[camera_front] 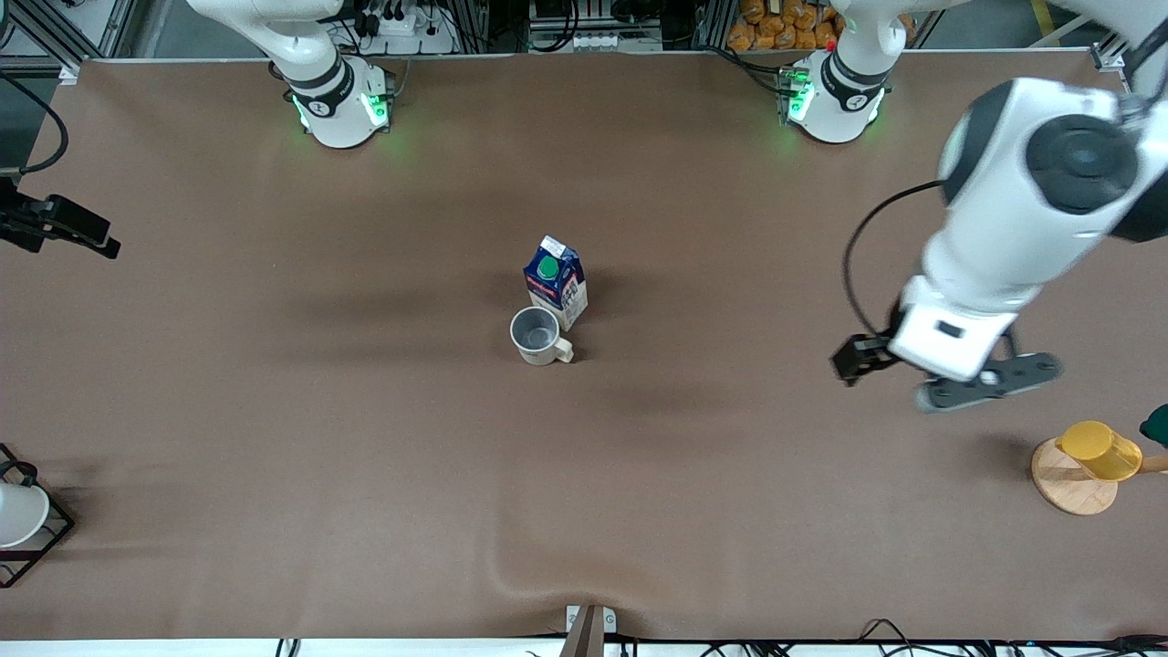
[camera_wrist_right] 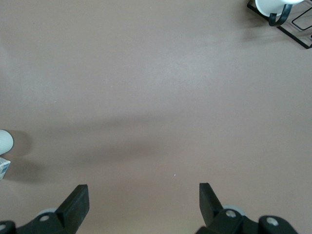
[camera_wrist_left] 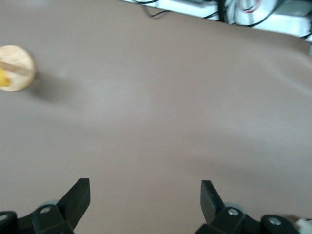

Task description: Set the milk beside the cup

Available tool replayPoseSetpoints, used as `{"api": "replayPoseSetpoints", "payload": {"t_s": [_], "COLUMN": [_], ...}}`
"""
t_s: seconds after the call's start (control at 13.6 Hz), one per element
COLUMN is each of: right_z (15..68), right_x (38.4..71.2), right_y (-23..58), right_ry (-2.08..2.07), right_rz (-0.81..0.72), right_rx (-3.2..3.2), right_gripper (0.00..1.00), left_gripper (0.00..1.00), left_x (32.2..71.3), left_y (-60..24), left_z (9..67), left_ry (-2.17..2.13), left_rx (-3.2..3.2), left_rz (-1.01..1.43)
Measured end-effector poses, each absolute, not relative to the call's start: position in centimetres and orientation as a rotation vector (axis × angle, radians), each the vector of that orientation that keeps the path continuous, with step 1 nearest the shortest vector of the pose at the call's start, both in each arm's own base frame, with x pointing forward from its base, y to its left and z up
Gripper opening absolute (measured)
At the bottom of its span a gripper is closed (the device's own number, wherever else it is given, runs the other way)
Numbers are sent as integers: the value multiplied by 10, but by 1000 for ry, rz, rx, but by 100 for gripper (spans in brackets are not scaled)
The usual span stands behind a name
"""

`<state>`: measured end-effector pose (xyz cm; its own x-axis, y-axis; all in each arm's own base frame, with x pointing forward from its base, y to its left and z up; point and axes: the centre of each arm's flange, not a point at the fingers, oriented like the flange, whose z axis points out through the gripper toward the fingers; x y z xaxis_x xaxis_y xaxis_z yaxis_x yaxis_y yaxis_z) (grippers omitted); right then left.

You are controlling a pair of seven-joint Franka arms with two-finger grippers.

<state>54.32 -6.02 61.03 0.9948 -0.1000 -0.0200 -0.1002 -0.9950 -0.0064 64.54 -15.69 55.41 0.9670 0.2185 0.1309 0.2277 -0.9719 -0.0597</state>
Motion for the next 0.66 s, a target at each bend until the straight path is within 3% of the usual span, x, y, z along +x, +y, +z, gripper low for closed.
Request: {"api": "replayPoseSetpoints", "payload": {"t_s": [0.29,0.66], "right_z": [607,605], "right_x": [545,545], "right_y": [-57,-68], "right_ry": [113,-20], "right_rz": [40,43], "right_rx": [-3133,-3132], "right_gripper": [100,100], "left_gripper": [100,100], "left_x": [628,617], "left_y": [-102,-104], "left_z": [599,614], "left_ry": [-354,-347], "left_rx": [-2988,-2967], "left_rz": [-193,-195]}}
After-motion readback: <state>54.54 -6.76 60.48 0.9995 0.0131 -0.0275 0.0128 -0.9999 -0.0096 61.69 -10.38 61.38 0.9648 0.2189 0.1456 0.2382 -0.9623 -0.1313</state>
